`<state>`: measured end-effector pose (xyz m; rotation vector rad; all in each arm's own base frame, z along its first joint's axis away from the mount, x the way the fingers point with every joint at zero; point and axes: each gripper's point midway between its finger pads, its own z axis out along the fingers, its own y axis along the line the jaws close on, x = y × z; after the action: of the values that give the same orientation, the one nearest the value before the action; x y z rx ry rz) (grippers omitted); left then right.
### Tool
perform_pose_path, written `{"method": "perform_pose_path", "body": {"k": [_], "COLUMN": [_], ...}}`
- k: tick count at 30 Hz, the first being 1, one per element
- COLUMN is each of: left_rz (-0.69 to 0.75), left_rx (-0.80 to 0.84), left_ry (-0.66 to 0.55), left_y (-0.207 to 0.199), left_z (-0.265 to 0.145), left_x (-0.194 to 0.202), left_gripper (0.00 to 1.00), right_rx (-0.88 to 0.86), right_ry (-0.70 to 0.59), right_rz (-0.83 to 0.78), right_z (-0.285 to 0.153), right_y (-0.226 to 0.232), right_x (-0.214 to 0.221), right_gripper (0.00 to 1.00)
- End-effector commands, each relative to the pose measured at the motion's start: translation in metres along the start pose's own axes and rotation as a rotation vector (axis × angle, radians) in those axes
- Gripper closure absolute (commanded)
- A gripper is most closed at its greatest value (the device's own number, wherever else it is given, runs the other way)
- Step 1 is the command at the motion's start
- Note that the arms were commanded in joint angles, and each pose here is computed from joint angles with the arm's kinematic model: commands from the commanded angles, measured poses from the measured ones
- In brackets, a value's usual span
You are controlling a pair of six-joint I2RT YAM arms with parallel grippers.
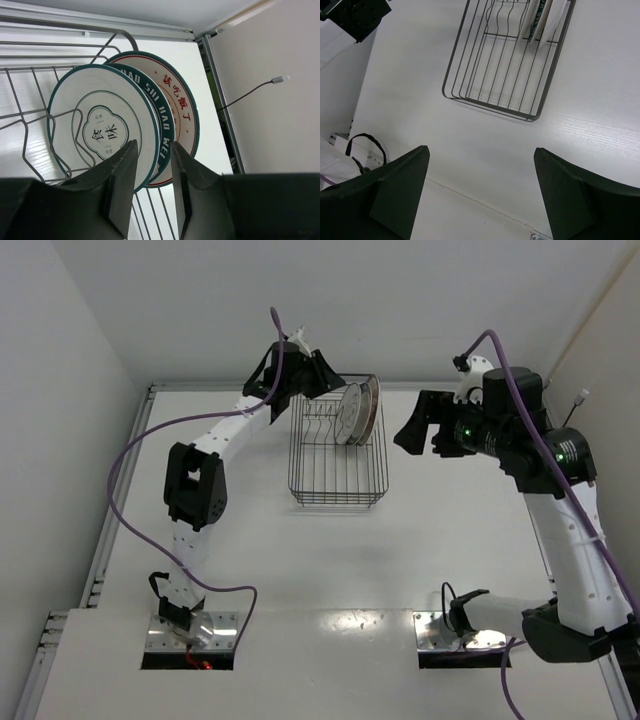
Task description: Load the plates into the dish rack
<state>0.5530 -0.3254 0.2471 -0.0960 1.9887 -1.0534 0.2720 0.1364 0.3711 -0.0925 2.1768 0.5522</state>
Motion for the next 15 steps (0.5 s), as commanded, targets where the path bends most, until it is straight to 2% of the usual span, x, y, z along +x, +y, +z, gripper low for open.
{"method": "perform_pose_path", "body": {"k": [1,4,5,11,15], "left_rz": [0.07,0.076,0.101,0.168,0.166], "left_rx": [0.078,0.066,0.057,-0.083,-0.234], "left_ry": [-0.051,-0.052,-0.066,-0.106,-0.12], "left_y": [-0.032,-0.032,-0.034,-0.02,0.008], "left_z": [-0.007,-0.011,-0.015,-0.045,-0.071], "left_x": [-0.02,-0.022,-0.026,-0.049,-0.058], "left_gripper": [0.7,0.64,0.57,0.52,0.48], "right_rx": [0.004,0.028,0.048,0.21,0.22], "right_ry": [-0.037,-0.055,-0.062,-0.009,-0.013], "right_rz": [0.019,0.028,0.039,0.067,0.097], "right_z": [-0.009,-0.012,-0.014,-0.019,-0.017], "right_y": [0.0,-0.004,-0.007,-0.032,-0.034], "right_x": [-0.003,-0.005,-0.006,-0.001,0.002], "right_gripper": [0.17,0.17,0.16,0.07,0.01]}}
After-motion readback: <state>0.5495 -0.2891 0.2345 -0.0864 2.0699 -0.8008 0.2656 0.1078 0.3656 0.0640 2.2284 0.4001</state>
